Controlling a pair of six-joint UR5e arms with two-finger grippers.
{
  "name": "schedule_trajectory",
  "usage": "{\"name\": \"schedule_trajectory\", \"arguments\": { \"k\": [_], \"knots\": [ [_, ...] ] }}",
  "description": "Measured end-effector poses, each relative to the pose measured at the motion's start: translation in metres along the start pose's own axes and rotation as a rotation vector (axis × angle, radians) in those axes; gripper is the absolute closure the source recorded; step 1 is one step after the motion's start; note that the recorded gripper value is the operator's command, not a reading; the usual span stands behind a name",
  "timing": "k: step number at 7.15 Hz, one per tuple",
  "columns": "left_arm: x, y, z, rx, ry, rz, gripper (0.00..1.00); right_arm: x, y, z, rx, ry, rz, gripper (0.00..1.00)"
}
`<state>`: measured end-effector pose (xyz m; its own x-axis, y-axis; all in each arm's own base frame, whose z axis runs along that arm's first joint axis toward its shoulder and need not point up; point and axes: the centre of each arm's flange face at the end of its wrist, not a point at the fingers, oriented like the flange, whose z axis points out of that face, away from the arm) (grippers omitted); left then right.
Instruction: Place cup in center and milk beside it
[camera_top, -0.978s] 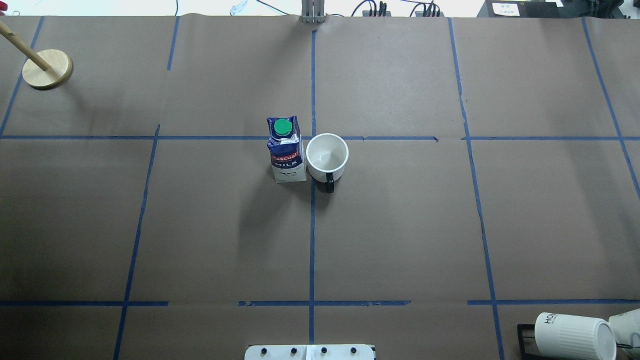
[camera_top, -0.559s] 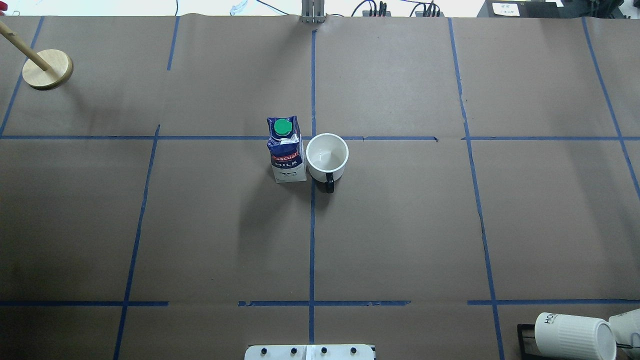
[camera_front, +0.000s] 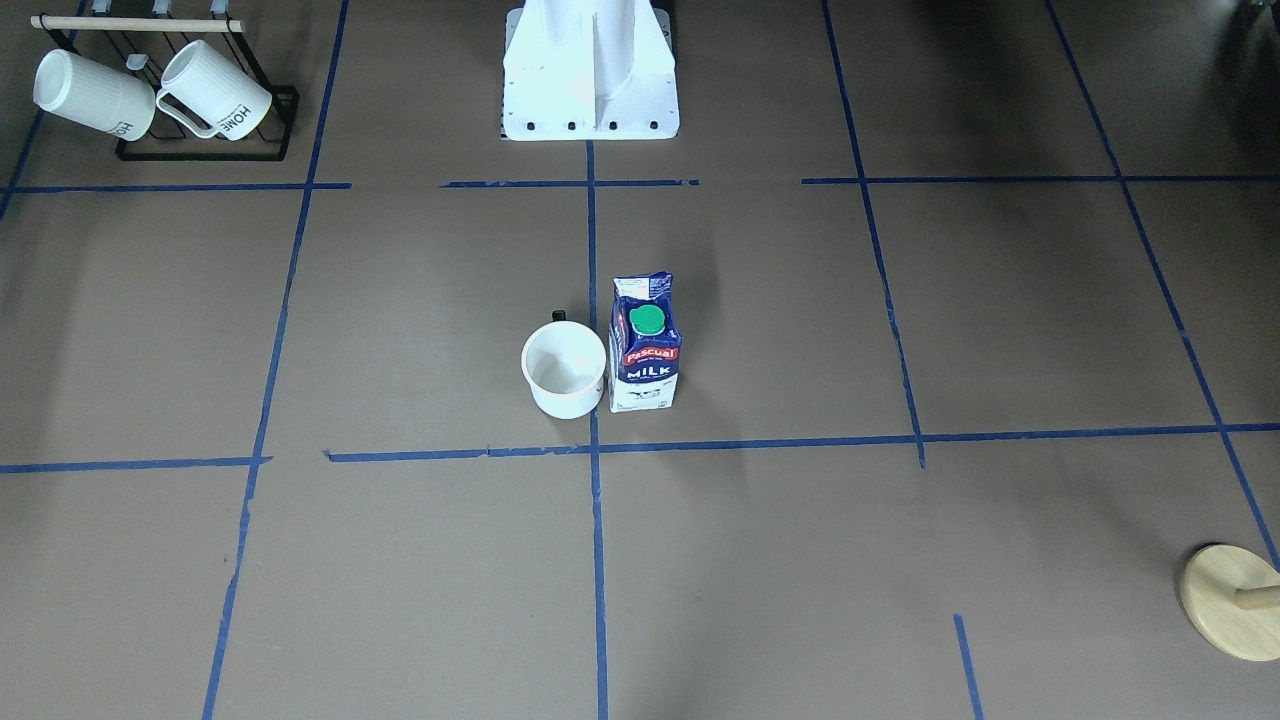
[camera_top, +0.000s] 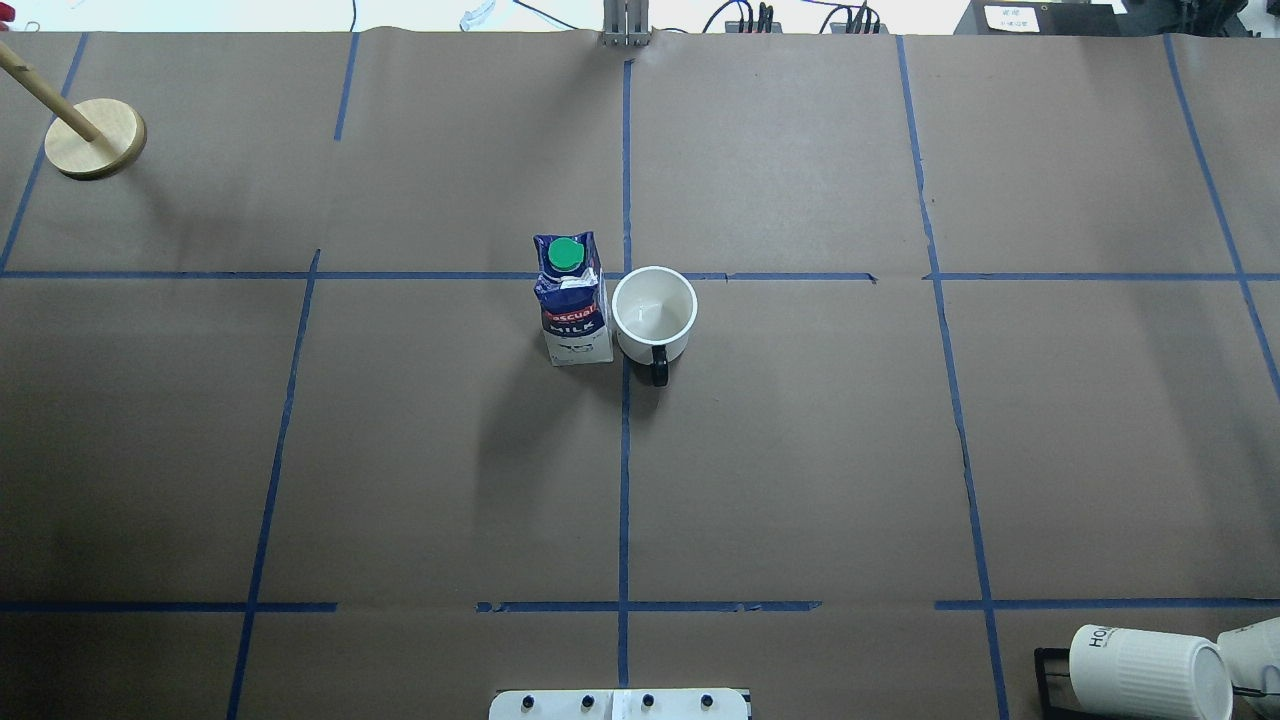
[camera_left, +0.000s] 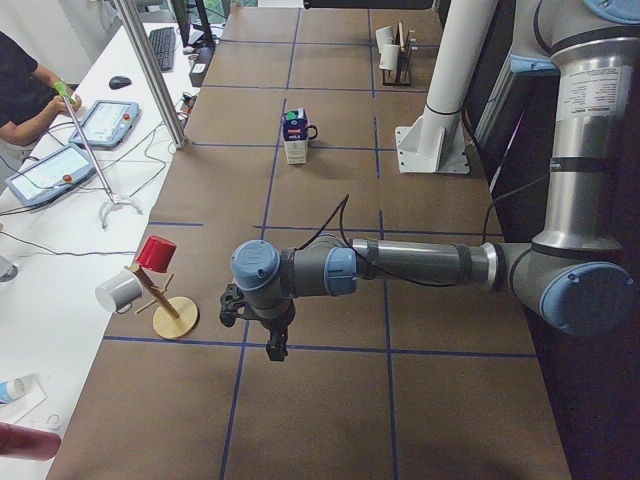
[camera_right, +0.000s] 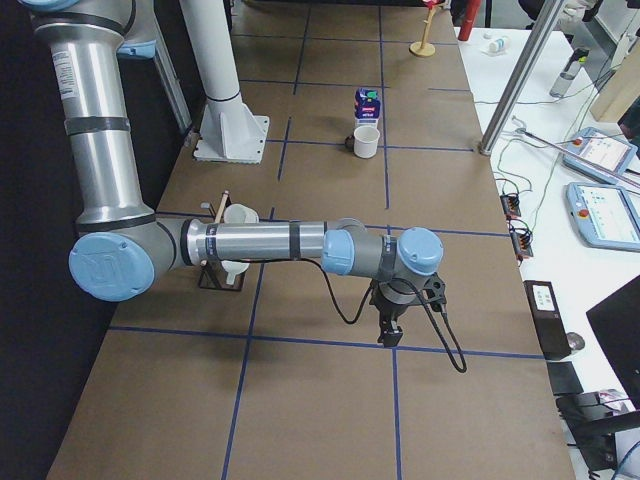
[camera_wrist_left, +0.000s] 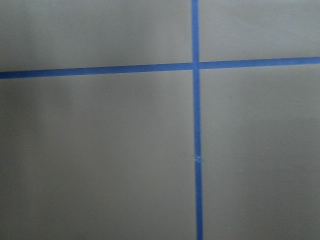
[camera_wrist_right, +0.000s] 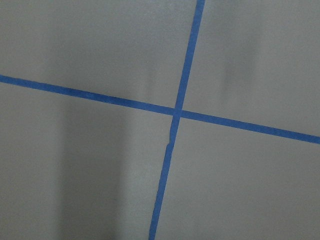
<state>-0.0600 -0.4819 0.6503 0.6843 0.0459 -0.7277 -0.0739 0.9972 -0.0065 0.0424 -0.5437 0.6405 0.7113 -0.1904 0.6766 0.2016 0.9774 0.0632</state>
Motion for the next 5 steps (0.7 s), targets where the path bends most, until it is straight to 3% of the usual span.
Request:
{"name": "schedule_trajectory", "arguments": {
  "k": [5],
  "knots": [
    [0.017, -0.001, -0.016, 0.024, -0.006, 0.029, 0.00, -0.010, 0.008, -0.009, 0.020, 0.009, -0.020, 0.00]
  ]
}}
